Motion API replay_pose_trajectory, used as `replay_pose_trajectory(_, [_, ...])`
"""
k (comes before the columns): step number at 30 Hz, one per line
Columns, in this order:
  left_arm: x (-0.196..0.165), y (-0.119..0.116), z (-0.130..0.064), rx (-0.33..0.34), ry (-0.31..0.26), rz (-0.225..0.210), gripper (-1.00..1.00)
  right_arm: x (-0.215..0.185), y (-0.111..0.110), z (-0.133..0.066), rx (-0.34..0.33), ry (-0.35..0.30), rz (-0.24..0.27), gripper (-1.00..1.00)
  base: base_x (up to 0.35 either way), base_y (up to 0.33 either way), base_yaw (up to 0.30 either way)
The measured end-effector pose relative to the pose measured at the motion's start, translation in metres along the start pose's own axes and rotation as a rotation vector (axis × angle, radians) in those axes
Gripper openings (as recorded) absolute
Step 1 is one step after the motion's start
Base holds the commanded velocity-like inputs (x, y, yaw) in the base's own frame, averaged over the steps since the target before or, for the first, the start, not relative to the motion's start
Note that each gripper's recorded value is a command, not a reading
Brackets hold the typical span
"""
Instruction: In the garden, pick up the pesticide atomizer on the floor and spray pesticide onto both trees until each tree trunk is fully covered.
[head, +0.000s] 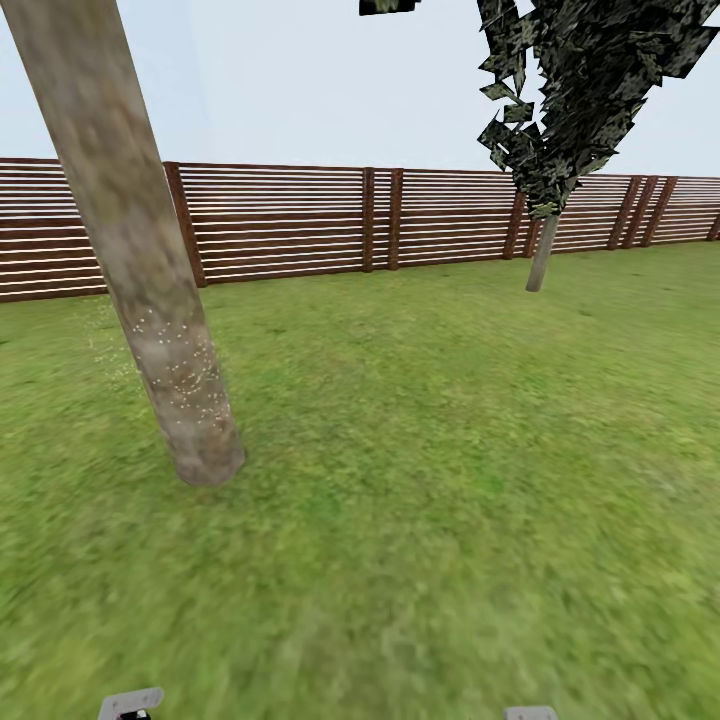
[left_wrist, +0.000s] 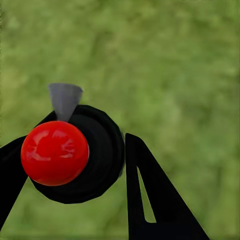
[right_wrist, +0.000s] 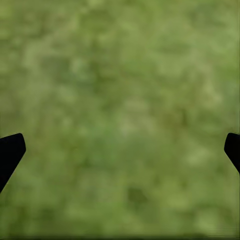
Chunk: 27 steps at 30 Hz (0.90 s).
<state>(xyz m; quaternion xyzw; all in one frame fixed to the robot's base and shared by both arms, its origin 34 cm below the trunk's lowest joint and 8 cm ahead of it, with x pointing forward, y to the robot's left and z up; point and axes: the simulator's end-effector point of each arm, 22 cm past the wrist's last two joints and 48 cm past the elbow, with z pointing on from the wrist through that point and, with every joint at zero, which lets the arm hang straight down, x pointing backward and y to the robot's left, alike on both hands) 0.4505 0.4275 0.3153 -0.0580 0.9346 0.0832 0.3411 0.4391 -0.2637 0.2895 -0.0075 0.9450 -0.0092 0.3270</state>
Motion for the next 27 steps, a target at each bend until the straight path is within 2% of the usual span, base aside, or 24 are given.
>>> replay_pose_trajectory(27, [0.0,-0.0001,0.0,0.0,0.0,0.0,-1.0,0.001,-0.0008,-0.0003,0.0,0.002,-0.001,1.0,0.0,0.0,0.0])
